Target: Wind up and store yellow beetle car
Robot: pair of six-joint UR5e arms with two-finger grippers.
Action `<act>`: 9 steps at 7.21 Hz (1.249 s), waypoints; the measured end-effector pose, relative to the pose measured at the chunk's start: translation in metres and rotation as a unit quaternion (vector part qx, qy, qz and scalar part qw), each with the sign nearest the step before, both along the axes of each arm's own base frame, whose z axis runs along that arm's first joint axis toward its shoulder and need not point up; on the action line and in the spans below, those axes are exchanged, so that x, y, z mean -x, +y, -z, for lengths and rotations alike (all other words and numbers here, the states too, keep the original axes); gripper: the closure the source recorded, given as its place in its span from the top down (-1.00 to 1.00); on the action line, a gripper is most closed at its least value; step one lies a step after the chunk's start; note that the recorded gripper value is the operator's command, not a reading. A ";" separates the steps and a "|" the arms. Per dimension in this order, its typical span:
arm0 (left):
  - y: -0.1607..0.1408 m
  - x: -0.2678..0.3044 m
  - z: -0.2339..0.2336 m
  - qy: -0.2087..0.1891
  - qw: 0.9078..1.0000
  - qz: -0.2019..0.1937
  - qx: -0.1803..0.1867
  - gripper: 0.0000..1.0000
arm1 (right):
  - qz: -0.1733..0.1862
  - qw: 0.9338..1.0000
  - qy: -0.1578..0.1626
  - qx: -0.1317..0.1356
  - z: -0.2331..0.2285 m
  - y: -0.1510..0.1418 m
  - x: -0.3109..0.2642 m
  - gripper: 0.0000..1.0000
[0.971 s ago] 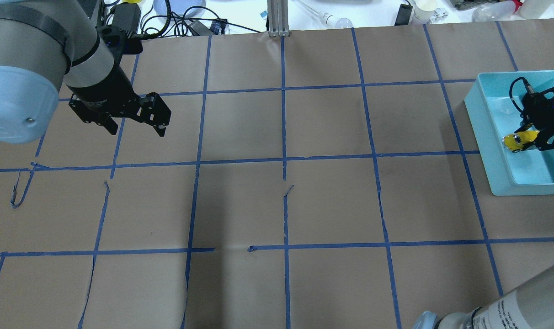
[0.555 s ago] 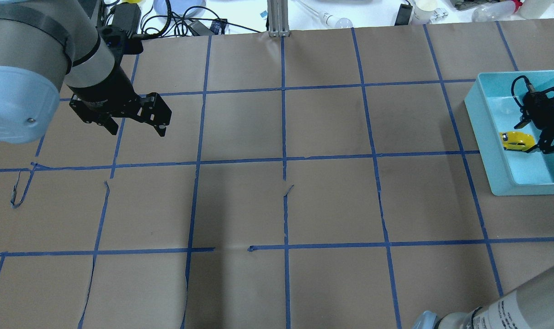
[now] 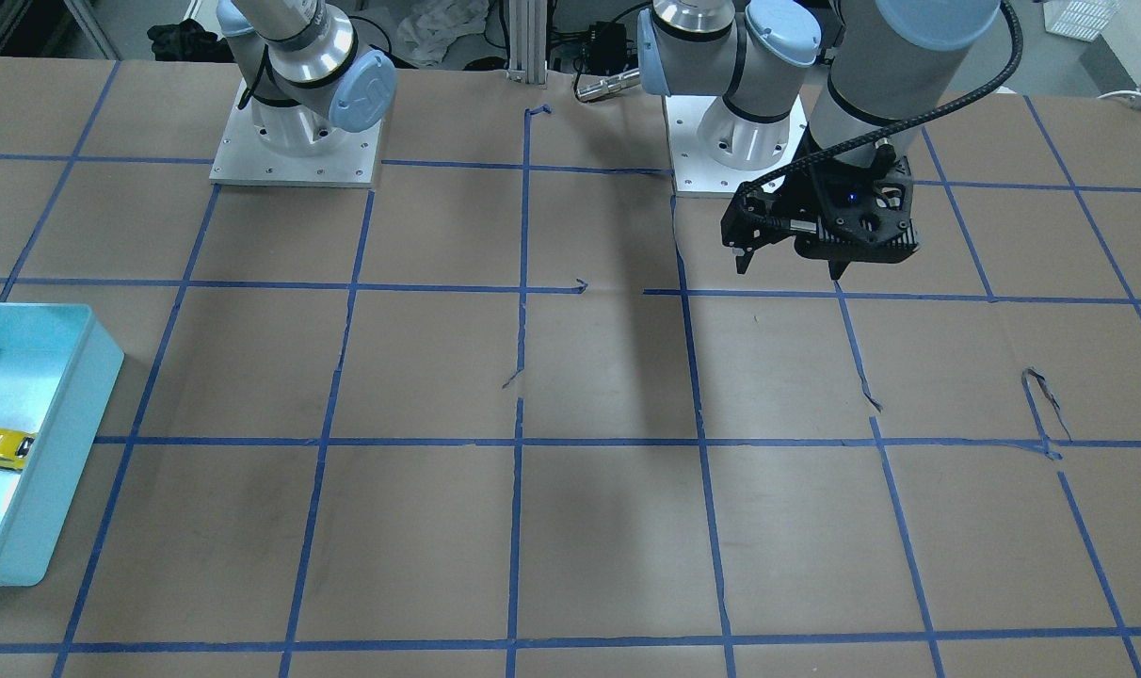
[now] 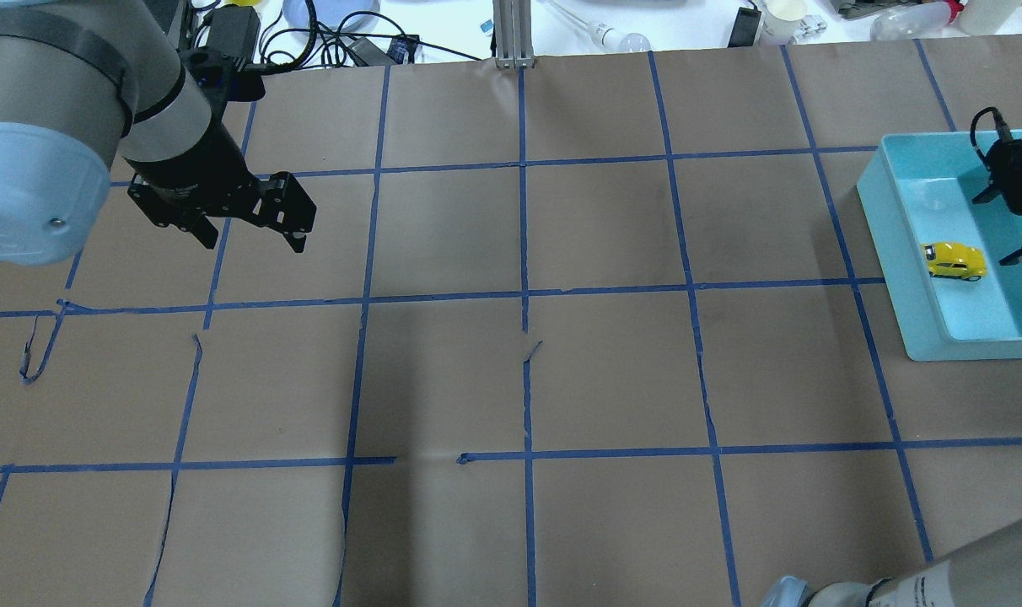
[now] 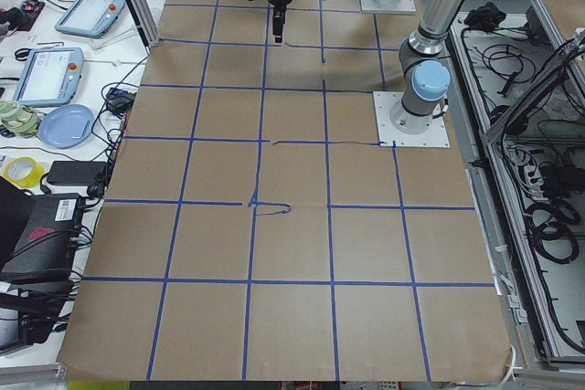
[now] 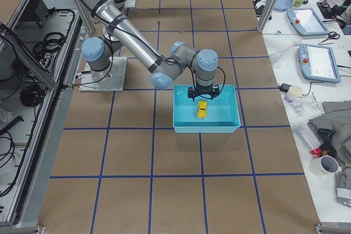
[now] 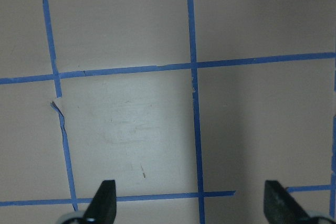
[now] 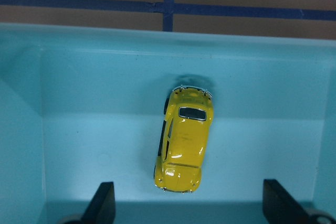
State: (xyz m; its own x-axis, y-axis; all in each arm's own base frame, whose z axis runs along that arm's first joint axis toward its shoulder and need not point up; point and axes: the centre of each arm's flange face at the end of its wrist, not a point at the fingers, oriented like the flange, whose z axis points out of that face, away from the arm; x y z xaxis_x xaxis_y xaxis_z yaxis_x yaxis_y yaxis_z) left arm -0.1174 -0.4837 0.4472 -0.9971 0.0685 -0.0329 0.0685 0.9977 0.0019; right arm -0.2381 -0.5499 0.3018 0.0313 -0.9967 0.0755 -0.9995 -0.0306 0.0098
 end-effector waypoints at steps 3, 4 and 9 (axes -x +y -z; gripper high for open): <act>-0.002 -0.001 -0.001 0.001 1.000 -0.001 0.002 1.00 | 0.065 0.998 -0.009 -0.011 -0.111 0.022 -0.034 1.00; -0.002 -0.003 -0.002 0.003 1.000 -0.003 0.004 1.00 | 0.099 0.995 -0.017 -0.020 -0.147 0.032 -0.049 1.00; -0.008 -0.010 -0.007 0.003 1.000 -0.010 0.015 1.00 | 0.279 0.959 -0.028 -0.034 -0.209 0.033 -0.189 1.00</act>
State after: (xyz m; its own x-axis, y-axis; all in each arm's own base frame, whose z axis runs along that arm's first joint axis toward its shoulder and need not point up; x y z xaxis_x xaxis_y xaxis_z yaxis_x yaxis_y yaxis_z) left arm -0.1075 -0.4915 0.4544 -0.9985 0.0467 -0.0289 0.0476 0.9985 -0.0281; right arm -0.0494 -0.5166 0.5108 -0.5107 -0.8598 -0.0046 -0.8594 0.5106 -0.0273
